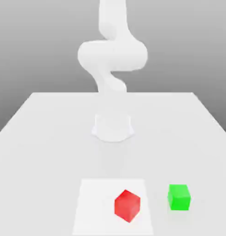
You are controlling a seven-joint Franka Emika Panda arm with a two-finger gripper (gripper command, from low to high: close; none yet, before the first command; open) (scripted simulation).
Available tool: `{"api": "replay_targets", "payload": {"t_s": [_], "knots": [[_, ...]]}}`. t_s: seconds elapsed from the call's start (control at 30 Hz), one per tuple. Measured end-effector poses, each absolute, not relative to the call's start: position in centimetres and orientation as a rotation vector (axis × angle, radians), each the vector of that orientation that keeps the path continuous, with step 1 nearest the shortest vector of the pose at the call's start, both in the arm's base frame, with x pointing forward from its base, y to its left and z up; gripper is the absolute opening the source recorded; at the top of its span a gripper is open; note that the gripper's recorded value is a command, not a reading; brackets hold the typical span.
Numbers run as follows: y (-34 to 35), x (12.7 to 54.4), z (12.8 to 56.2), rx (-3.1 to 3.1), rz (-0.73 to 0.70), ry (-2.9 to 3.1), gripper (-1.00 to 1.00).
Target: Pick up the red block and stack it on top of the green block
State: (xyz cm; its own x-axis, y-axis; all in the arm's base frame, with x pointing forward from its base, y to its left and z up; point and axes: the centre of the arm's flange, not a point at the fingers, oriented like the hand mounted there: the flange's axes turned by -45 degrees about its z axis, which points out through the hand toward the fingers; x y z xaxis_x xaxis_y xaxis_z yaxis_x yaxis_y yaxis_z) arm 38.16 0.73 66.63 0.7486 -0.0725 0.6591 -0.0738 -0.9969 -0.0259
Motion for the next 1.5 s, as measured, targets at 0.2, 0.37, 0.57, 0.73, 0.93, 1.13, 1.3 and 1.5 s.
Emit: {"api": "replay_targets", "payload": {"t_s": [0.2, 0.37, 0.57, 0.73, 0.93, 1.13, 1.3, 1.5], "knots": [[1.7, 44.5, 54.5, 2.996, 0.815, -0.369, 0.00], [2.0, 46.9, 44.0, 3.016, 0.577, -0.565, 0.00], [2.6, 46.5, 31.7, 3.011, 0.289, -0.795, 0.00], [3.7, 43.9, 22.5, 2.983, 0.046, -0.980, 0.00], [3.9, 43.3, 15.2, 2.973, 0.001, -1.019, -1.00], [3.9, 43.3, 14.6, 2.974, 0.003, -1.018, -1.00], [3.9, 43.4, 18.7, 2.974, 0.004, -1.021, -1.00], [15.1, 40.6, 23.4, 3.011, 0.002, -0.917, -1.00]]}}
